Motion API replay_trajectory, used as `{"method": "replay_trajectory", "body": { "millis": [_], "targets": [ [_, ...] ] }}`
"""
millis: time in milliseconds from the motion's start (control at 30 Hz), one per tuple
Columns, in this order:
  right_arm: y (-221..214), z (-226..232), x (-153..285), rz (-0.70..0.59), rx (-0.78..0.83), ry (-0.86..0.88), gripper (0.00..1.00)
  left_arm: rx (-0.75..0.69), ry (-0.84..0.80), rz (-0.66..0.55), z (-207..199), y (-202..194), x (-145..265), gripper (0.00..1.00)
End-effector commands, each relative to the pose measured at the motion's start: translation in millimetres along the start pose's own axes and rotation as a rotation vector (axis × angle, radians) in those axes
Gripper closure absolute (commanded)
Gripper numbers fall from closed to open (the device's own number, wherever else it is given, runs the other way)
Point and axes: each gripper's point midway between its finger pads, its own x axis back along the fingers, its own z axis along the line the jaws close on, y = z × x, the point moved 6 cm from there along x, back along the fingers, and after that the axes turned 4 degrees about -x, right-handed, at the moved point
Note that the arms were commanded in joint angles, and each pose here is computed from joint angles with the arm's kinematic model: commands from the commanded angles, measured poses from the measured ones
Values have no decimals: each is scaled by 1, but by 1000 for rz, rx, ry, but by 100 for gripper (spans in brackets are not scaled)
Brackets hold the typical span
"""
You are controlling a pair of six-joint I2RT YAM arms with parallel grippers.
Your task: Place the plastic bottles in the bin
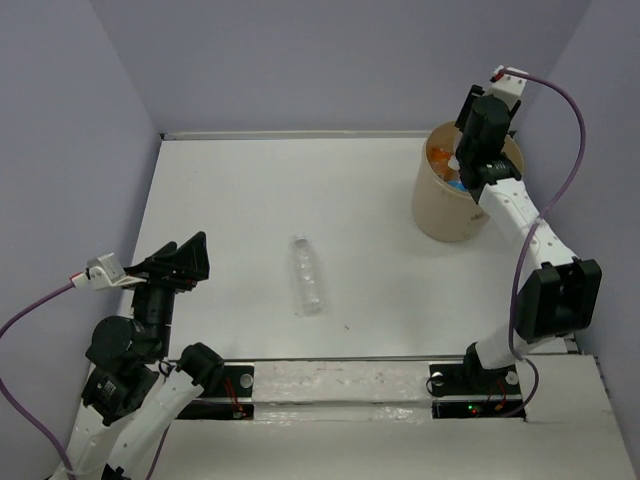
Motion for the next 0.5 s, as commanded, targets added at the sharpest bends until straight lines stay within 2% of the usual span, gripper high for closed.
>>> {"method": "replay_trajectory", "body": {
  "millis": [0, 200, 300, 467],
  "targets": [
    [17, 1, -3, -87, -75, -6, 57, 3, -18, -35, -3, 5, -1, 1],
    [-32, -1, 5, 13, -86, 48, 53, -4, -23, -24, -4, 3, -3, 1],
    [-39, -2, 11, 35, -86, 75, 46, -6, -20, -22, -4, 2, -4, 1],
    [-34, -4, 21, 57, -104, 99, 25, -5, -21, -26, -4, 3, -4, 1]
  ]
}}
